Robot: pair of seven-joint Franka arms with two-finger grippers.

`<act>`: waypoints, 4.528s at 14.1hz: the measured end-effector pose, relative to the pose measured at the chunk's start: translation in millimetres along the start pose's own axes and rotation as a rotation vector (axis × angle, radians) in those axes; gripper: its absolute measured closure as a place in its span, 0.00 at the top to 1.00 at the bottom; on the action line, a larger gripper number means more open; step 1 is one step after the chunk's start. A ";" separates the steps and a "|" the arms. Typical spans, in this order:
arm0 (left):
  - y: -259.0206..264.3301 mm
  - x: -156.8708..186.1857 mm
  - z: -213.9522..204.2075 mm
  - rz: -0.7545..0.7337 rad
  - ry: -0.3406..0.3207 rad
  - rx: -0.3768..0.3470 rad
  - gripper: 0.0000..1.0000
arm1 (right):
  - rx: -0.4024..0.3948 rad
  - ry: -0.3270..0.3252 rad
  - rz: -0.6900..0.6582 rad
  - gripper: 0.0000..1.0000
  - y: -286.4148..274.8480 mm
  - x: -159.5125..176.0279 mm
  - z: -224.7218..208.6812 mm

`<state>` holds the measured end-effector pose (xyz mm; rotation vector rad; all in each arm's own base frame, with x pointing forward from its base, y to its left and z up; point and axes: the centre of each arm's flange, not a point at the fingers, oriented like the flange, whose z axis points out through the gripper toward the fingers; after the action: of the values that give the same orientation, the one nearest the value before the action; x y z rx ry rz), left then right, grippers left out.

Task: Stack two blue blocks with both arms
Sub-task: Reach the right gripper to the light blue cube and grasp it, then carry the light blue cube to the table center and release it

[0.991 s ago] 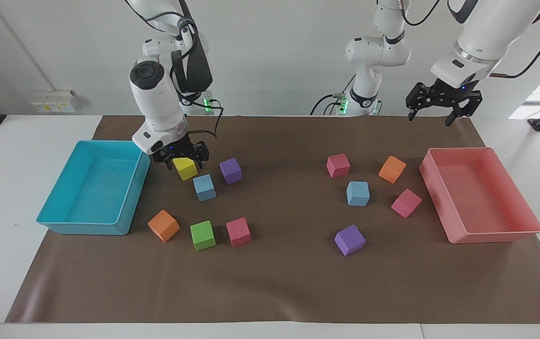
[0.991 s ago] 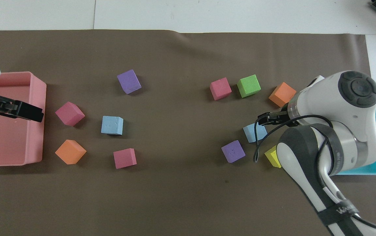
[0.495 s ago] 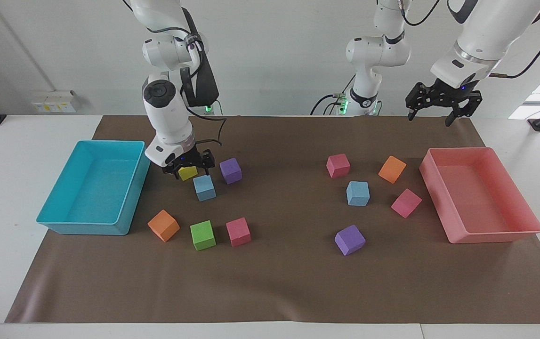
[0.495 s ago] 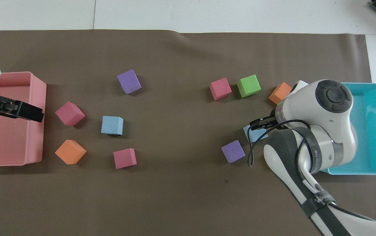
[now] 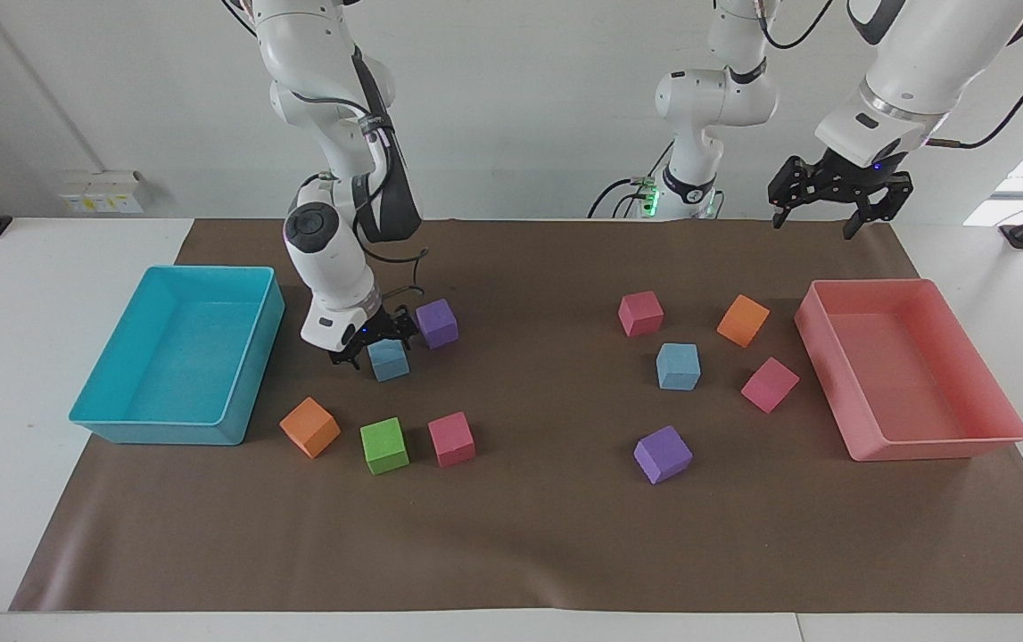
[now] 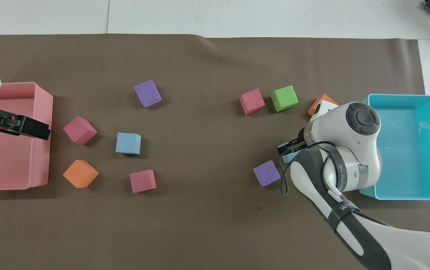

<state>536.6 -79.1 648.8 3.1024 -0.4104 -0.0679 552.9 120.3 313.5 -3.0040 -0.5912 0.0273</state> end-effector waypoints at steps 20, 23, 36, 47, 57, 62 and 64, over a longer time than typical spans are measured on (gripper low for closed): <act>0.2 0.0 0.0 0.001 0.000 0.000 1.00 | 0.010 0.052 0.108 0.59 8.2 11.7 -75.1; 0.2 0.0 0.0 0.001 0.000 0.000 1.00 | 0.022 0.023 0.246 0.59 1.9 11.4 -113.1; 0.3 0.0 0.0 0.002 0.000 0.000 1.00 | -0.001 0.004 0.355 0.59 -133.2 80.5 -80.0; 0.3 0.0 0.1 0.002 0.000 -0.001 1.00 | -0.005 0.055 0.429 0.59 -226.8 114.0 -0.8; 0.4 0.0 0.1 0.002 0.000 -0.001 1.00 | -0.014 0.046 0.283 0.59 -238.5 107.9 12.0; 0.7 0.0 0.1 0.002 0.000 -0.001 1.00 | -0.017 0.036 0.343 0.59 -235.6 105.3 17.3; 0.7 0.0 0.1 0.002 0.000 -0.001 1.00 | -0.018 0.034 0.346 0.59 -235.3 104.7 18.3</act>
<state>536.4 -79.8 648.7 3.1013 -0.4139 -0.0687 560.4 378.4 314.3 -3.0765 -0.0637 -0.0076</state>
